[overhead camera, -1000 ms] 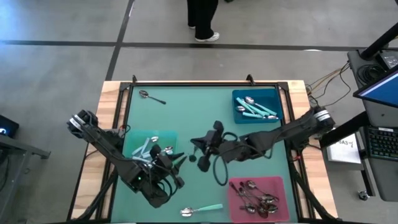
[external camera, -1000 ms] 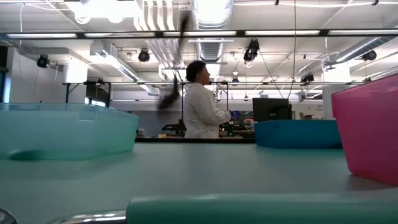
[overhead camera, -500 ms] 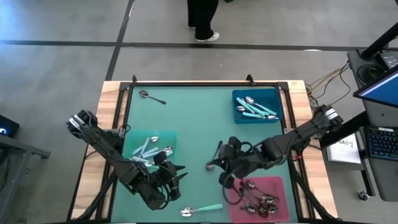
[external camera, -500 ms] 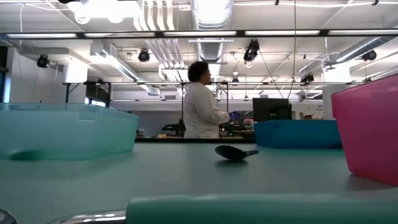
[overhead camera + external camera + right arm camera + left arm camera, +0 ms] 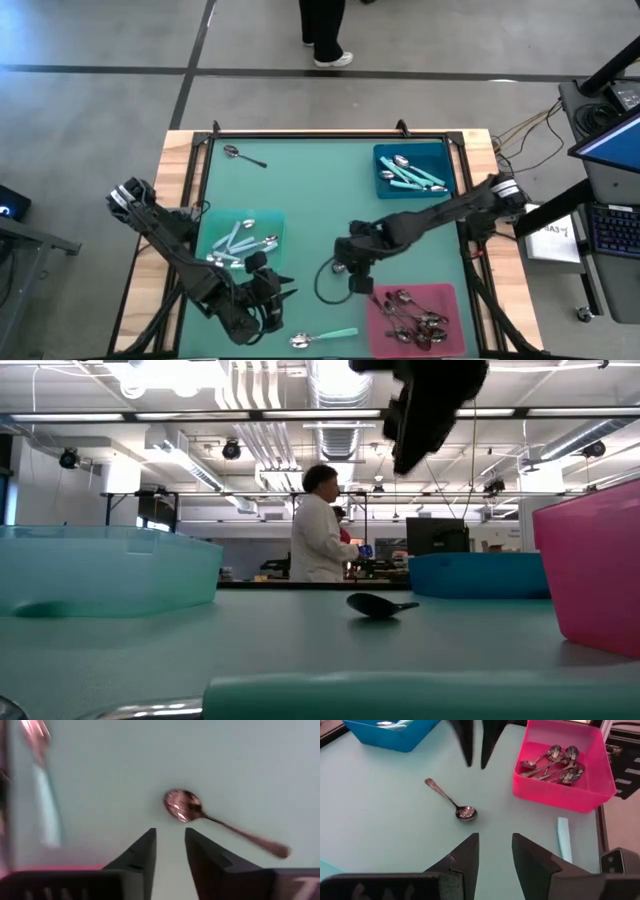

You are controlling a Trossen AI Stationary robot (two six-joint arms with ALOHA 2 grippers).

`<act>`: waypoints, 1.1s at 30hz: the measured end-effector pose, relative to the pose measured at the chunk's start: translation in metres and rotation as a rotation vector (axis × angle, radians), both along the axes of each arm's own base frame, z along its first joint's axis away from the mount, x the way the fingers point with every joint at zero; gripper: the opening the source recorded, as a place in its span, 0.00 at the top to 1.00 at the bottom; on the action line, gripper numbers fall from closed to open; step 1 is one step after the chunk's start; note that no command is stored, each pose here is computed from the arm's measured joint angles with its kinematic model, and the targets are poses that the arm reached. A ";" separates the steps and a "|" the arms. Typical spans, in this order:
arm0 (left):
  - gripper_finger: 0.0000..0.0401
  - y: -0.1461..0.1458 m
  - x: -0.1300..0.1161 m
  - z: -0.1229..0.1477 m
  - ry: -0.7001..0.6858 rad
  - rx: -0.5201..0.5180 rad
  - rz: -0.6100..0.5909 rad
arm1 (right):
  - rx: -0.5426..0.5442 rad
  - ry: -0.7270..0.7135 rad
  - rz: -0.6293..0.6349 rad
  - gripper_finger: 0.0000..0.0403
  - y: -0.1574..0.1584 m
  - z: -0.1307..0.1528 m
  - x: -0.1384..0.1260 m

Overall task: Sort silverware by color (type)
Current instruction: Put the black spoon into the red bin

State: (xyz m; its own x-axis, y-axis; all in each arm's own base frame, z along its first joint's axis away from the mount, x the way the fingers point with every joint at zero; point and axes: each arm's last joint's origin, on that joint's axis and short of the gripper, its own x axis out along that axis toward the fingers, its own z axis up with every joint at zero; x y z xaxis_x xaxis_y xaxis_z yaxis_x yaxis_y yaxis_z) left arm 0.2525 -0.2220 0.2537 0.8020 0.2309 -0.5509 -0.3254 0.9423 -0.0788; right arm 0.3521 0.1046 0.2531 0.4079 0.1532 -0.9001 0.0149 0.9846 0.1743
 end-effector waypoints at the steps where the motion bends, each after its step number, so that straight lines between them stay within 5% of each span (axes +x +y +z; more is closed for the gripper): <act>1: 0.75 0.000 0.000 0.000 0.001 0.001 -0.001 | -0.033 0.017 0.060 0.75 -0.002 -0.007 0.002; 6: 0.75 0.001 -0.002 -0.001 0.015 0.016 -0.001 | -0.203 0.058 0.423 0.66 -0.004 -0.040 0.014; 10: 0.75 0.002 -0.002 -0.002 0.024 0.031 0.002 | -0.264 0.121 0.580 0.65 -0.004 -0.071 0.022; 15: 0.75 0.003 -0.004 -0.003 0.043 0.054 0.004 | -0.346 0.202 0.581 0.68 -0.009 -0.099 0.029; 33: 0.75 0.007 -0.006 -0.005 0.047 0.086 0.047 | -0.348 0.190 0.556 0.73 -0.027 -0.093 0.033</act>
